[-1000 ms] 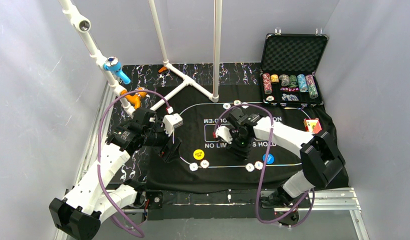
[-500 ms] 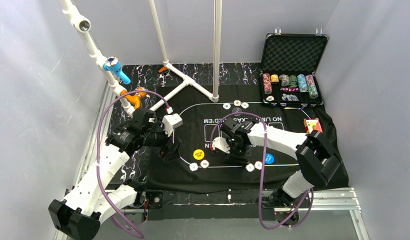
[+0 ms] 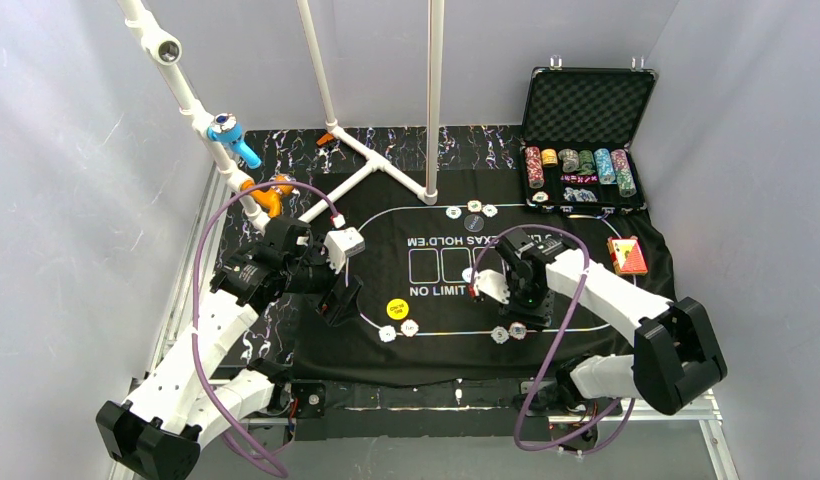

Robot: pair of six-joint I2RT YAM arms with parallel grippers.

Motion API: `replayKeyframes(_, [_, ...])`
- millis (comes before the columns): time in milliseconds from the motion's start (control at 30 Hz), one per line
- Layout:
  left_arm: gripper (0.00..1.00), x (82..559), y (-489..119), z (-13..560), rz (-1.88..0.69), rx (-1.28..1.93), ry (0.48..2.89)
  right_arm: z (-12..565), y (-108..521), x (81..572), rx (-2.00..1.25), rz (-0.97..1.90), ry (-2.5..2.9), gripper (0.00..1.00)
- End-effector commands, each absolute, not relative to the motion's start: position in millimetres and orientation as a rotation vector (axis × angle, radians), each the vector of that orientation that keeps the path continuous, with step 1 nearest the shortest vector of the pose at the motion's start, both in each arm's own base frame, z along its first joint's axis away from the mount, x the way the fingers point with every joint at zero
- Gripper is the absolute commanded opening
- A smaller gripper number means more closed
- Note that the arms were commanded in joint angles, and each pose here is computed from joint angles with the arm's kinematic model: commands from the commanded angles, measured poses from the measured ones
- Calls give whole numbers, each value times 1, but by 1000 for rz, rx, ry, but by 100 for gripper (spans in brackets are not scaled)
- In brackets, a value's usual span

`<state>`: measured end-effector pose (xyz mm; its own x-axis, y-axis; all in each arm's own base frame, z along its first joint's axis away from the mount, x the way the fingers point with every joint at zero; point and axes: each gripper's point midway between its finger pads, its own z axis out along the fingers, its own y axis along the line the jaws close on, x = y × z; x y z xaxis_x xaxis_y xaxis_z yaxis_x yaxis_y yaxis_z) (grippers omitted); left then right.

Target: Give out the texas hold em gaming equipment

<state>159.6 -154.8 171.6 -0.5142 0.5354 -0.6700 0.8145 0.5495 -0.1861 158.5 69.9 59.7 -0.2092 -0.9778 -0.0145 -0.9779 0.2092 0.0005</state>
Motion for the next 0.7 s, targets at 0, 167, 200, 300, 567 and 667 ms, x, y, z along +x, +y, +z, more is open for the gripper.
replayKeyframes(0, [99,154,-157,175,-694,1103,2224,58,42,145,-2080,-49,2437,28])
replayKeyframes(167, [99,153,-156,174,-692,1102,2225,52,28,142,-2063,-47,2485,29])
replayKeyframes(200, [99,153,-156,174,-692,1102,2225,51,27,143,-2054,-44,2491,30])
replayKeyframes(300, [99,154,-156,174,-690,1104,2226,47,24,145,-2040,-30,2516,31])
replayKeyframes(567, [99,154,-156,173,-685,1106,2228,31,17,144,-2025,7,2581,34])
replayKeyframes(667, [99,154,-156,173,-684,1109,2227,30,18,145,-2014,16,2593,44])
